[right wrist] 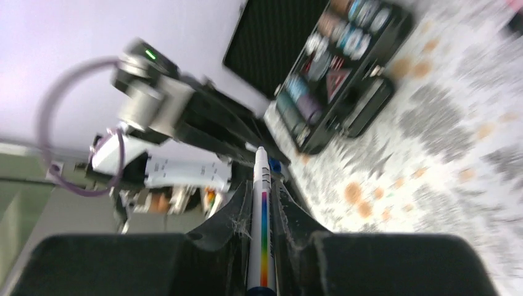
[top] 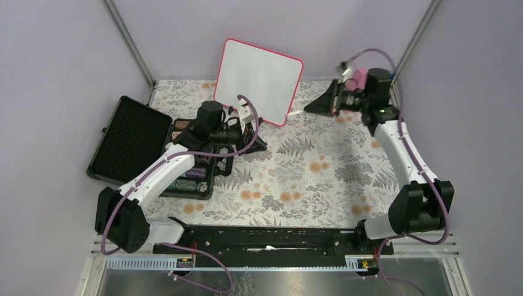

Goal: Write a sentence on the whiteboard
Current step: Open the whiteboard marker at the center of the board.

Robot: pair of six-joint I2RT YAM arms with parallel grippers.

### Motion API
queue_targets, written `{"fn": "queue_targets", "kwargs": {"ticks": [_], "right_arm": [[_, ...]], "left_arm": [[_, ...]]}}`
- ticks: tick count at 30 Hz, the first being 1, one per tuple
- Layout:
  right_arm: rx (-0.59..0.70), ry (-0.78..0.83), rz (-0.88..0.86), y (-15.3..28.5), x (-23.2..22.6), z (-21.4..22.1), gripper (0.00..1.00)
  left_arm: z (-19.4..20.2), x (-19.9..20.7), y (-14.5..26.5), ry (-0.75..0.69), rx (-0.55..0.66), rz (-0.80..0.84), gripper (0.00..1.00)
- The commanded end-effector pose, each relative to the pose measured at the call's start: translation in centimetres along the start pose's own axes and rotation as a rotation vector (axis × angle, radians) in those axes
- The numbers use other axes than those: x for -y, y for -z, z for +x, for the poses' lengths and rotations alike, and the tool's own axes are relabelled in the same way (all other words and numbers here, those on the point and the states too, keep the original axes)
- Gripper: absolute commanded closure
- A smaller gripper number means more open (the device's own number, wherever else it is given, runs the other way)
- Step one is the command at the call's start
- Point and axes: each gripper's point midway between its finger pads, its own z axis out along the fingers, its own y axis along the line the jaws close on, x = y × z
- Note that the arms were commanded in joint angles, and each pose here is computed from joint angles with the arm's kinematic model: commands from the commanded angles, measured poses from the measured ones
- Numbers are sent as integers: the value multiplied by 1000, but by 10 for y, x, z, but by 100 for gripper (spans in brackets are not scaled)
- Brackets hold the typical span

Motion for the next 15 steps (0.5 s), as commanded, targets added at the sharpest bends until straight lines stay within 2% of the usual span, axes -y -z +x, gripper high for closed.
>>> {"fn": "queue_targets", "kwargs": {"ticks": [1,4,8,15], "right_arm": [[155,198,-16,39,-39,-56,100],[157,204,21,47,-31,-59,100],[158,207,74,48,-15,-50,100],[147,227,243,58,22,-33,100]], "left_arm": [[63,9,13,139,-180,29,100],[72,0,16,129,-217,-6,100],[96,-30,19,88,-308,-134,100],[168,-68,23,36,-608,-296,94]]}}
